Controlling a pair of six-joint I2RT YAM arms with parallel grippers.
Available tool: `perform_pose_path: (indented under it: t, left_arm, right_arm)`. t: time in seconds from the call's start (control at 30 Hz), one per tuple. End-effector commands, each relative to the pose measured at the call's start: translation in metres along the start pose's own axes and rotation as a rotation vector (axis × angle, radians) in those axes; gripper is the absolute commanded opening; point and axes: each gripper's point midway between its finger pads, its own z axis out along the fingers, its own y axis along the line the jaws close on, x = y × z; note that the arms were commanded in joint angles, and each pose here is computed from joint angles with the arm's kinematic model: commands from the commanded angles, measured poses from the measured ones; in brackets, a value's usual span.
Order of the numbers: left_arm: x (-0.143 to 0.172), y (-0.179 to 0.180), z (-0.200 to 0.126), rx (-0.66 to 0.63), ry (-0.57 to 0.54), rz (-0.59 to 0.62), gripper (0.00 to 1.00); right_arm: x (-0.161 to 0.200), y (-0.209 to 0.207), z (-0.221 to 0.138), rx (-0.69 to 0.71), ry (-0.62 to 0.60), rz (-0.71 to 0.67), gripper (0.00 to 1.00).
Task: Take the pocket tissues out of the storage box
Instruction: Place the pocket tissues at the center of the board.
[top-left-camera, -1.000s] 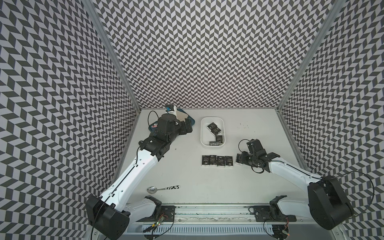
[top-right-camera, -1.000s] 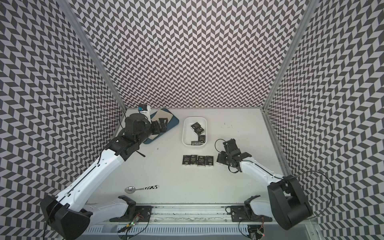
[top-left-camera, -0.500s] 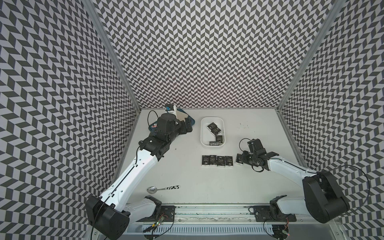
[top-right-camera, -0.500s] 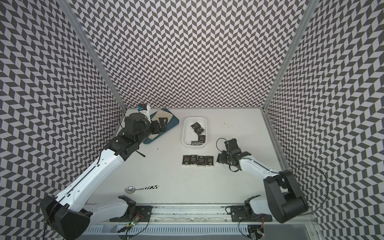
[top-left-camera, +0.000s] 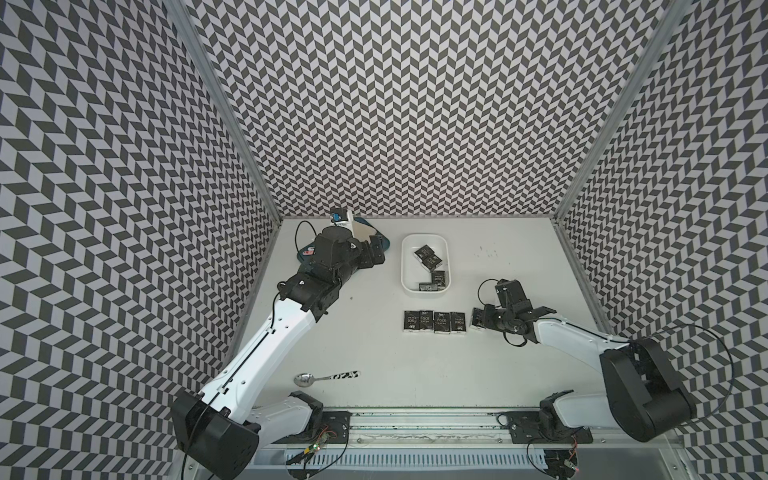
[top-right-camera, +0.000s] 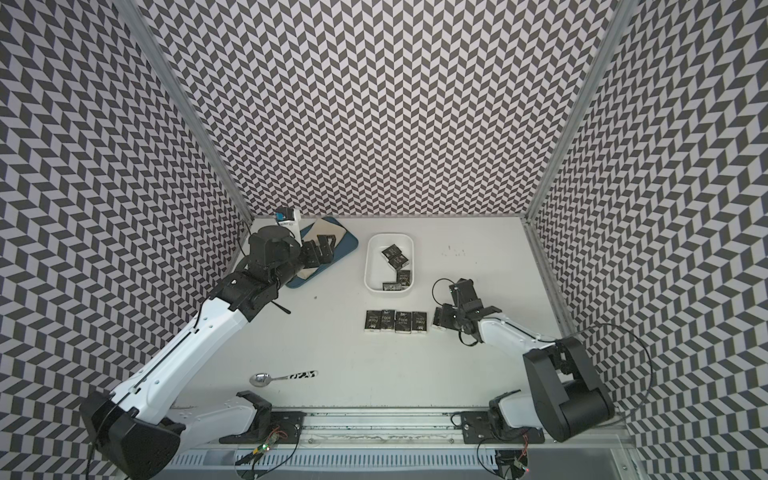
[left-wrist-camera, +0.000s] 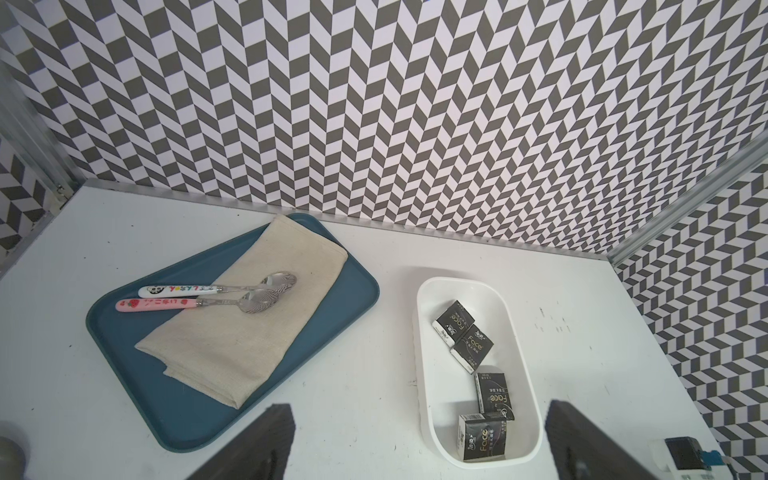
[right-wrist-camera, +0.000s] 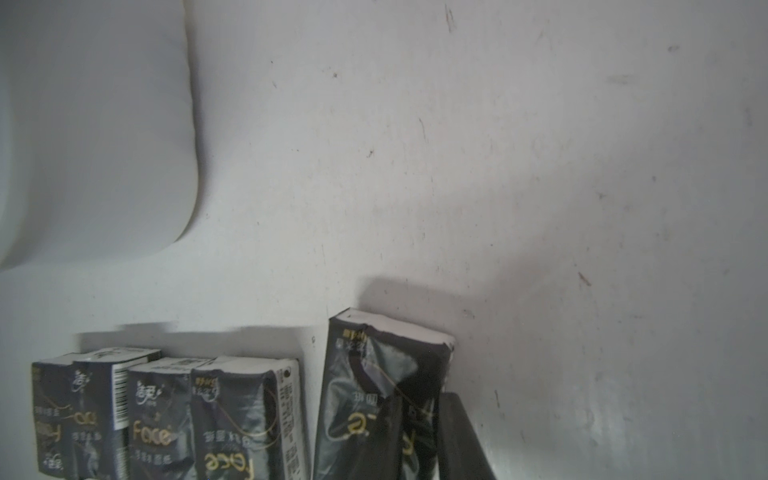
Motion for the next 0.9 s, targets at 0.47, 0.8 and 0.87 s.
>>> perform_pose_path:
  t: [0.47, 0.8, 0.87]
  left_arm:
    - [-0.017, -0.006, -0.007, 0.022, -0.037, -0.009, 0.99]
    - [-0.016, -0.006, -0.006, 0.021, -0.035, -0.011, 0.99]
    - [-0.015, -0.005, -0.006, 0.020, -0.032, -0.011, 0.99]
  right_arm:
    - [0.020, 0.011, 0.004, -0.026, 0.052, -0.142, 0.16]
    - [0.017, 0.023, 0.003, -0.051, 0.052, -0.161, 0.18]
    - [0.016, 0.027, 0.003, -0.062, 0.053, -0.162, 0.18]
